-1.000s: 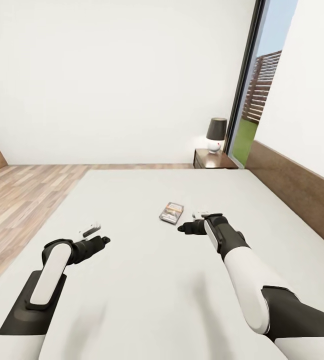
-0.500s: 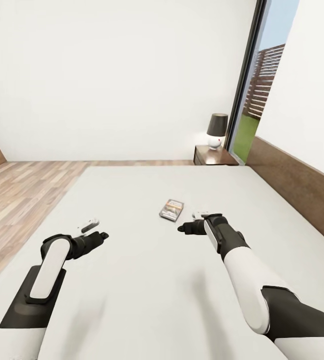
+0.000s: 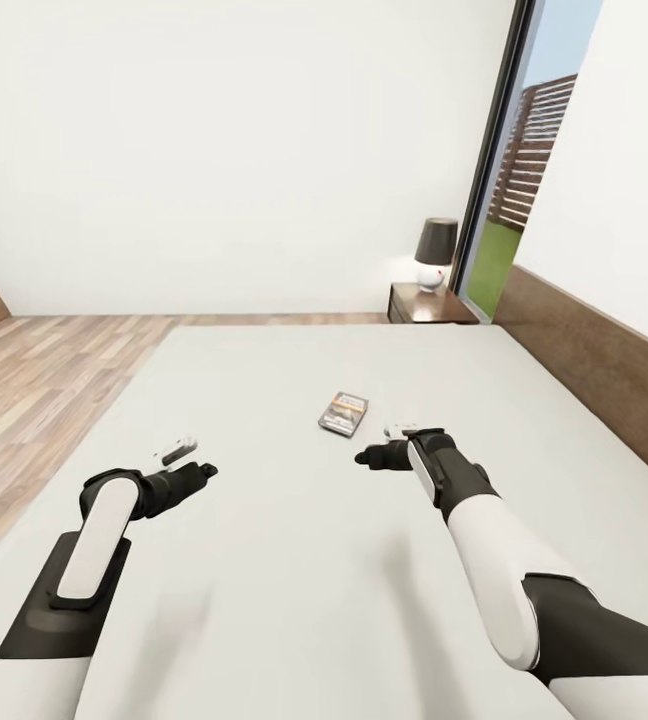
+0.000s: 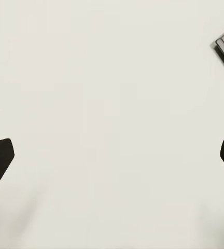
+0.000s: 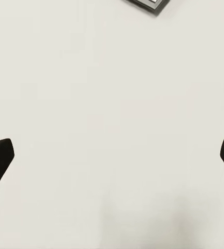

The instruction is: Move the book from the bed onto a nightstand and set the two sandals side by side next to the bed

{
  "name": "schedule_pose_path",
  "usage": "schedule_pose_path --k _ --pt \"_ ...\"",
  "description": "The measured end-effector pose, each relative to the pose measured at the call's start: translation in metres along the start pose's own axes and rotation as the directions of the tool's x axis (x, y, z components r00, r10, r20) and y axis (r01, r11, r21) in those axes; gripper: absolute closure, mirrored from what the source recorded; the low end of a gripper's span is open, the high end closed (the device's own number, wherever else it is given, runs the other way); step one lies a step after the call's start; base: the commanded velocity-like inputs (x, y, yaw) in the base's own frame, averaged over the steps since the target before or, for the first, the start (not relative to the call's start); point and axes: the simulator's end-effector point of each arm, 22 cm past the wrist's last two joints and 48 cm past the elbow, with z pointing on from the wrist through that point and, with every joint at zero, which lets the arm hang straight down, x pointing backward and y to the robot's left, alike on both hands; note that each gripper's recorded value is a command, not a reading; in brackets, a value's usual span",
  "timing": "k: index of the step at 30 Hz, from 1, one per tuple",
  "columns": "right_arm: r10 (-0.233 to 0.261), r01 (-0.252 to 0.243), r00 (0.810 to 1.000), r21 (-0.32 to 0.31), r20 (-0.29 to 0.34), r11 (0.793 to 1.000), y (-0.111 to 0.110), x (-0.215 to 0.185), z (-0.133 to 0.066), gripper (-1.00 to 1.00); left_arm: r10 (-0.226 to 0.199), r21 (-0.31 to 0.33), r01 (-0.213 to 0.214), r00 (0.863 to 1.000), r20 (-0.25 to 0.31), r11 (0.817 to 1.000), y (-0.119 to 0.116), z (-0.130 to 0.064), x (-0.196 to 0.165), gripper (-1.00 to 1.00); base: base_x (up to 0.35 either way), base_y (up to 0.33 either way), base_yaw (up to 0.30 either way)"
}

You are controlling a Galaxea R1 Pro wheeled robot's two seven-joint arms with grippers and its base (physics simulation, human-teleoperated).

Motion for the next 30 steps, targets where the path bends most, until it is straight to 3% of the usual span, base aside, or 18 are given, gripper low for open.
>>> schedule_pose_path --k 5,6,13,14,24,30 --pt "-0.009 0.009 0.999 0.002 0.045 1.000 -0.002 -0.008 0.002 -1.00 -0.002 -0.004 0.002 1.000 -0.005 1.000 0.002 0.003 0.002 -1.00 0.000 0.000 -0.010" --pt "-0.015 0.015 0.995 0.007 0.097 1.000 -0.005 -0.024 -0.004 -1.00 -0.002 -0.004 0.002 1.000 -0.006 1.000 0.002 0.004 0.003 -1.00 0.000 0.000 -0.050" --pt "-0.015 0.012 0.988 0.020 0.155 1.000 -0.013 -0.035 -0.010 -1.00 -0.003 -0.012 0.002 1.000 -0.014 1.000 0.005 0.009 0.006 -1.00 0.000 0.000 -0.061" --pt "-0.015 0.009 0.981 0.035 0.192 0.999 -0.018 -0.038 -0.019 -1.00 -0.003 -0.014 0.003 1.000 -0.014 1.000 0.005 0.009 0.007 -1.00 0.000 0.000 -0.064" --pt "-0.016 0.004 0.974 0.055 0.224 0.998 -0.026 -0.032 -0.024 -1.00 -0.001 -0.017 0.001 1.000 -0.021 1.000 0.006 0.014 0.010 -1.00 0.000 0.000 -0.064" --pt "-0.016 0.002 0.973 0.062 0.229 0.998 -0.029 -0.028 -0.024 -1.00 0.010 0.009 -0.010 1.000 0.005 1.000 -0.004 0.007 0.003 -1.00 0.000 0.000 -0.065"
